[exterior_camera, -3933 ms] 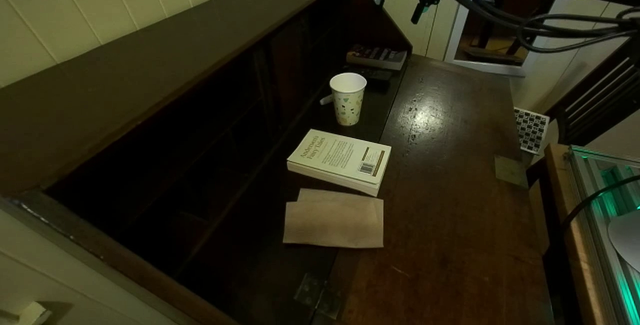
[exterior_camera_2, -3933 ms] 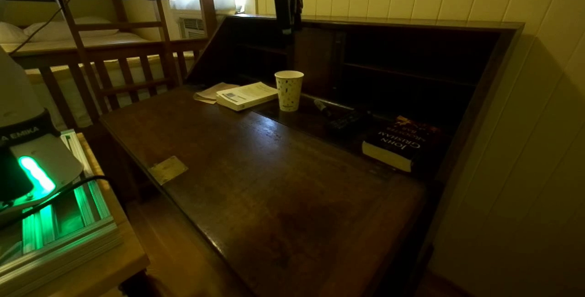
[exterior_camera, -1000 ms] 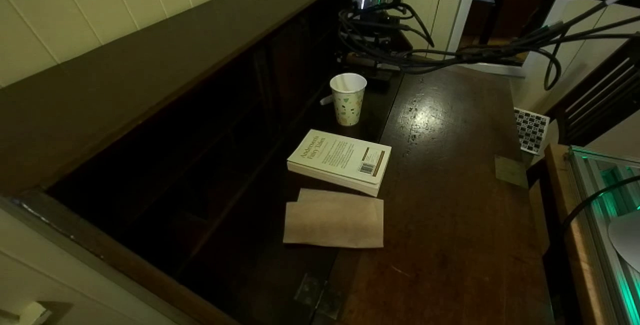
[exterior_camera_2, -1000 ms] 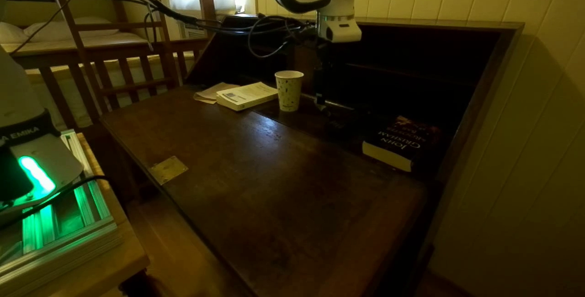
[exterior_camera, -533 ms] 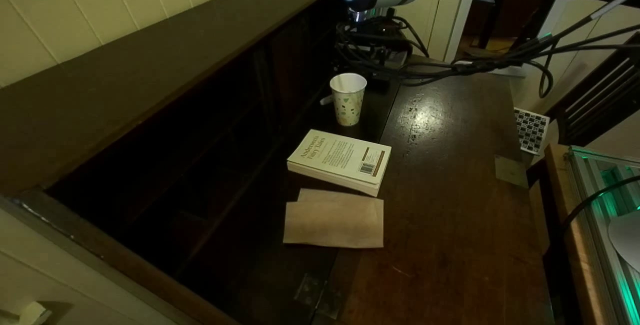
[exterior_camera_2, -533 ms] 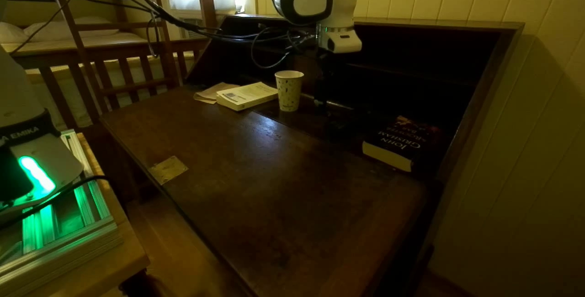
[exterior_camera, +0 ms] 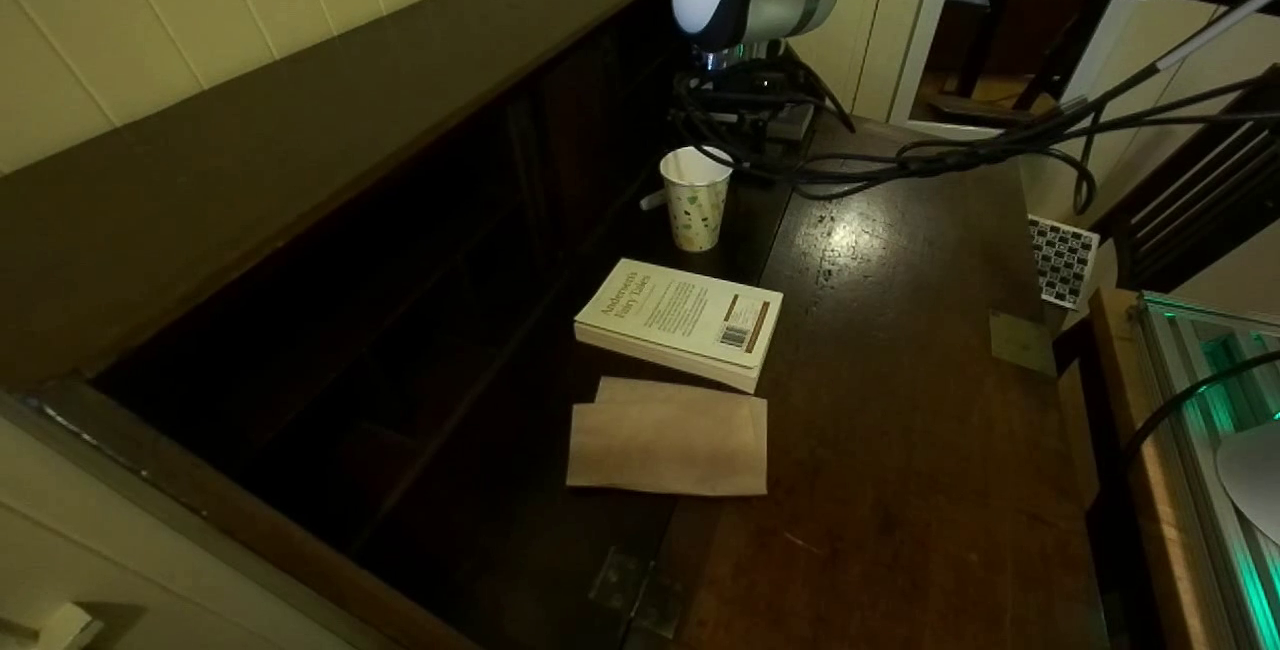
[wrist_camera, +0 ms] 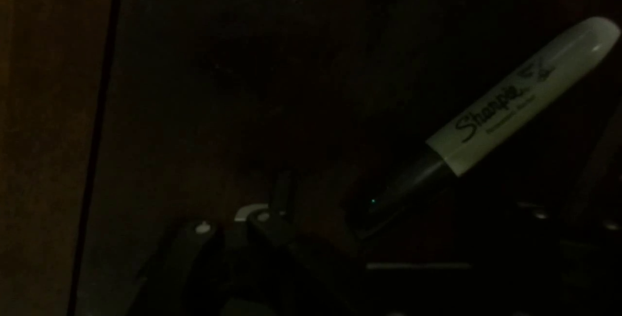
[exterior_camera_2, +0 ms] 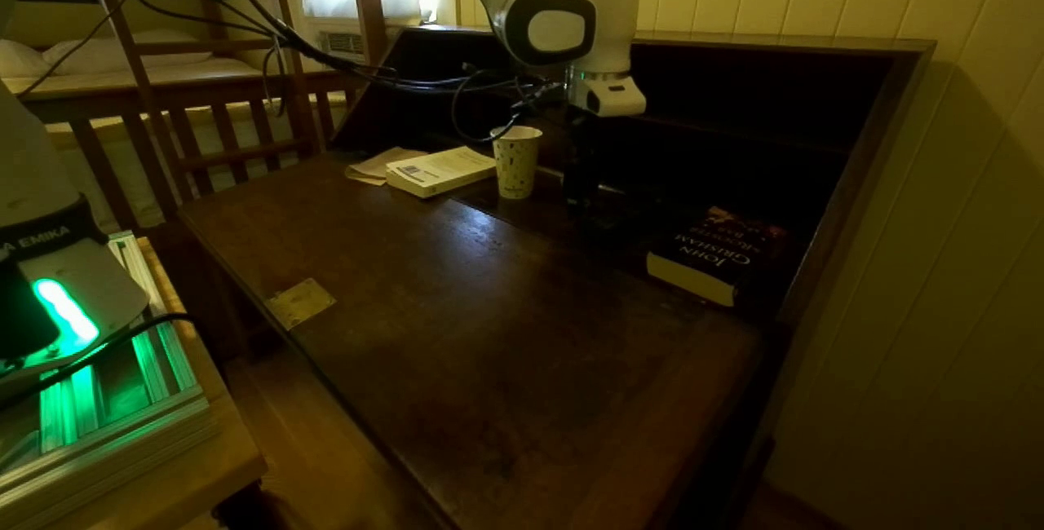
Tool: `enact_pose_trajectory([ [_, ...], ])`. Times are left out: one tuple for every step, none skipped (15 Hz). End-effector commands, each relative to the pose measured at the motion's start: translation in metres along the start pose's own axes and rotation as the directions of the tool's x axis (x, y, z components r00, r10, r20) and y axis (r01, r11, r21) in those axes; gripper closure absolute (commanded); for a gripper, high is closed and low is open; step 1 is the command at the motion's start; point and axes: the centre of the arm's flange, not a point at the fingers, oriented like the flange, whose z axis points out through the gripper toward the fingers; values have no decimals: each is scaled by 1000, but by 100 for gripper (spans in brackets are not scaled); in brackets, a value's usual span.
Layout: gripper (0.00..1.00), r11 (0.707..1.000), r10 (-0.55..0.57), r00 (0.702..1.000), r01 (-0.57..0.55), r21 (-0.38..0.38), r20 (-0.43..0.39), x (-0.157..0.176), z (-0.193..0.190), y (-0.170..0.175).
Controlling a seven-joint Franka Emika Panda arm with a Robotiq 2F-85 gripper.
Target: Put the marker inside the coffee cup.
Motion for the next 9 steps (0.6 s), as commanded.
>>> enact_pose_trajectory([
  [42, 999, -35, 999, 35, -16, 9, 15, 7, -11],
  [50, 999, -41, 999, 41, -22, 14, 16, 5, -11],
  [56, 999, -45, 999, 46, -26, 16, 17, 3, -11],
  [62, 998, -51, 998, 52, -31, 22, 18, 2, -11],
  [70, 998, -57, 998, 58, -37, 28, 18, 1, -11],
  [77, 997, -60, 998, 61, -40, 30, 19, 0, -11],
  [84, 997, -62, 998, 64, -46, 31, 19, 1, -11],
  [91, 997, -63, 997, 65, -49, 33, 19, 1, -11],
  [99, 997, -64, 997, 66, -50, 33, 20, 1, -11],
])
